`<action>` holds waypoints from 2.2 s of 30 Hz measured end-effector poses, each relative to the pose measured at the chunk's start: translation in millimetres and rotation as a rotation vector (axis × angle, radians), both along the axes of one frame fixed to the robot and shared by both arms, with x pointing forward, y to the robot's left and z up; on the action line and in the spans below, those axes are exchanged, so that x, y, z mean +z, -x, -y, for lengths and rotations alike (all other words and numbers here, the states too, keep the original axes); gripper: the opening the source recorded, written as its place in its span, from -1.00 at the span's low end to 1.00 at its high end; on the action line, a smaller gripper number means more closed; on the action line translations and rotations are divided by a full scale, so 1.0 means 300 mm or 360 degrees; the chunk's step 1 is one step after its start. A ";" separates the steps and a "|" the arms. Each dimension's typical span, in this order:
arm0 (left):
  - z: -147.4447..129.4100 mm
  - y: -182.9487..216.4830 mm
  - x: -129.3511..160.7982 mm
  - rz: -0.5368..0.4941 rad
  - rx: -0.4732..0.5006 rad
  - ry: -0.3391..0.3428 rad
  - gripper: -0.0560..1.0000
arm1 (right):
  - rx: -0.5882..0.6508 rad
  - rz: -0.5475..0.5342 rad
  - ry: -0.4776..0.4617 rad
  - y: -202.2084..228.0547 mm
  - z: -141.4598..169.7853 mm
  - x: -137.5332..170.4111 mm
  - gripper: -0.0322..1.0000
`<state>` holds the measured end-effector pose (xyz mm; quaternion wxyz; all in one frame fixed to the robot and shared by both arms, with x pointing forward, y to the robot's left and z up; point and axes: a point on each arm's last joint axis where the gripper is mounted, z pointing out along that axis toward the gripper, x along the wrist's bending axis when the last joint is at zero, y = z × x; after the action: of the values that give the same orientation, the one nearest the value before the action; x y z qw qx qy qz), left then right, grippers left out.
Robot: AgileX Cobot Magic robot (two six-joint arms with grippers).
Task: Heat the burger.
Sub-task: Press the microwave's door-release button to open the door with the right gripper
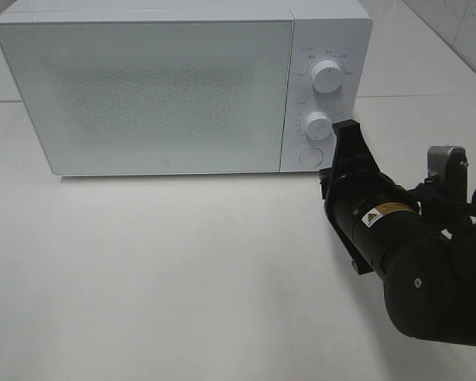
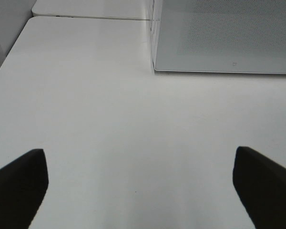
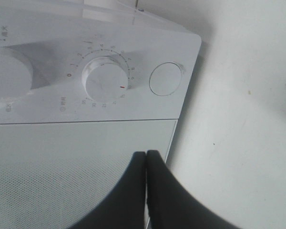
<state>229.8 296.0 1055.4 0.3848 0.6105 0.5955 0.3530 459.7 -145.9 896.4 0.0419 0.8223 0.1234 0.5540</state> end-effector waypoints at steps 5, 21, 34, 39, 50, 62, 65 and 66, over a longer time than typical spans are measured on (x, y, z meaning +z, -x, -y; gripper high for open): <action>0.000 0.000 0.000 0.0000 0.0000 0.0000 0.94 | -0.0018 -0.0024 -0.0052 0.002 -0.001 -0.004 -0.90; 0.000 0.000 0.000 0.0000 0.0000 0.0000 0.94 | -0.0100 -0.0060 -0.0099 -0.073 0.030 -0.005 -0.90; 0.000 0.000 0.000 0.0000 0.0000 0.0000 0.94 | -0.0106 -0.0154 -0.0147 -0.146 -0.025 -0.099 -0.90; 0.000 0.000 0.000 0.0000 0.0000 0.0000 0.94 | -0.0113 -0.0171 -0.0164 -0.176 -0.046 -0.122 -0.90; 0.000 0.000 0.000 0.0000 0.0000 0.0000 0.94 | -0.0140 -0.0165 -0.0160 -0.228 -0.061 -0.154 -0.90; 0.000 0.000 0.000 0.0000 0.0000 0.0000 0.94 | -0.0205 -0.0126 -0.0144 -0.281 -0.035 -0.146 -0.90; 0.000 0.000 0.000 0.0000 0.0000 0.0000 0.94 | -0.0204 -0.0124 -0.0147 -0.291 -0.042 -0.152 -0.90; 0.000 0.000 0.000 0.0000 0.0000 0.0000 0.94 | -0.0204 -0.0124 -0.0148 -0.297 -0.047 -0.157 -0.90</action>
<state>229.8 296.0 1055.4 0.3848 0.6105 0.5955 0.3530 548.8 -131.8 849.3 0.0343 0.8505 0.0462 0.5228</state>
